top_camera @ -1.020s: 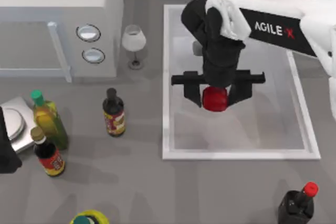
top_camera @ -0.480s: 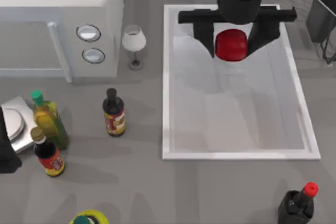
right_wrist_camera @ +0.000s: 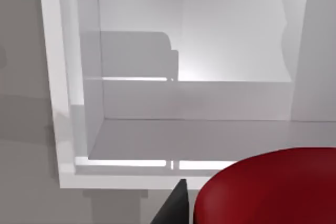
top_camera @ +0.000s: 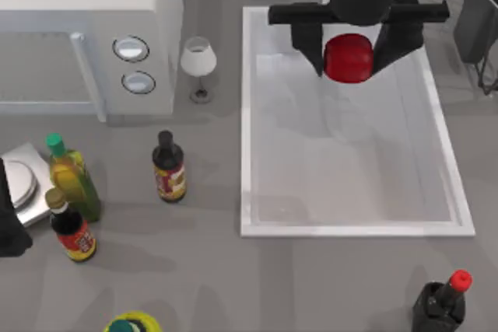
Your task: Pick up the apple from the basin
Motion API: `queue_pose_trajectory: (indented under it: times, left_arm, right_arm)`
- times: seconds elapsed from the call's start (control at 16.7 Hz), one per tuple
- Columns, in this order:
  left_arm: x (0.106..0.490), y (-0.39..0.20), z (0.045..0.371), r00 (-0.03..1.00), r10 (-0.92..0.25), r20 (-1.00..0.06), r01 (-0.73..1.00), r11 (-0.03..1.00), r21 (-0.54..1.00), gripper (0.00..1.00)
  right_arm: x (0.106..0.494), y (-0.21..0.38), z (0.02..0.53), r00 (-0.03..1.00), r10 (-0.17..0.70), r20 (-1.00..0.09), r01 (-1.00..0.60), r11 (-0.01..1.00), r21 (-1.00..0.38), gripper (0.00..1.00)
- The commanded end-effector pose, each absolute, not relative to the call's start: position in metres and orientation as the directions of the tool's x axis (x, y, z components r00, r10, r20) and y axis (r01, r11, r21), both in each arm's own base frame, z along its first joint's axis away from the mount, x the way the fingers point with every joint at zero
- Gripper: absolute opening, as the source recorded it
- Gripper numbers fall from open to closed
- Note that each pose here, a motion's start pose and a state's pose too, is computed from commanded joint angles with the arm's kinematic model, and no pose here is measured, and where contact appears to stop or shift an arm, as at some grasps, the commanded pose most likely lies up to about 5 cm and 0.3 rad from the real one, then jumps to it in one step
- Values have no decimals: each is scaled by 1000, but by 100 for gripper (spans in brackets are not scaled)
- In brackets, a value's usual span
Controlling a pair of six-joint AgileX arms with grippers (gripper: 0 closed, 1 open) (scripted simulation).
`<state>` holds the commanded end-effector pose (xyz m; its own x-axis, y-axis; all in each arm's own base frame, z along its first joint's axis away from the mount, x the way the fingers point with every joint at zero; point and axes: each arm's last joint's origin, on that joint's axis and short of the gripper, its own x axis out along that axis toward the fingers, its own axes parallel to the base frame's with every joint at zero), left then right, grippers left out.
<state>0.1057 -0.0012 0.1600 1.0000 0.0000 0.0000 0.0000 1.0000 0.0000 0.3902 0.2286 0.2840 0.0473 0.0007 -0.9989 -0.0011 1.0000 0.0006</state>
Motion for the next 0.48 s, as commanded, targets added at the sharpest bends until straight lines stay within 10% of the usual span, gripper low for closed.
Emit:
queue_pose_trajectory:
  times: [0.48]
  left_arm:
    - [106,-1,160,1000,0,0,0,1000,0,100]
  right_arm:
    - [405,106,281,16,-8,-1000,4,1000,-8,0]
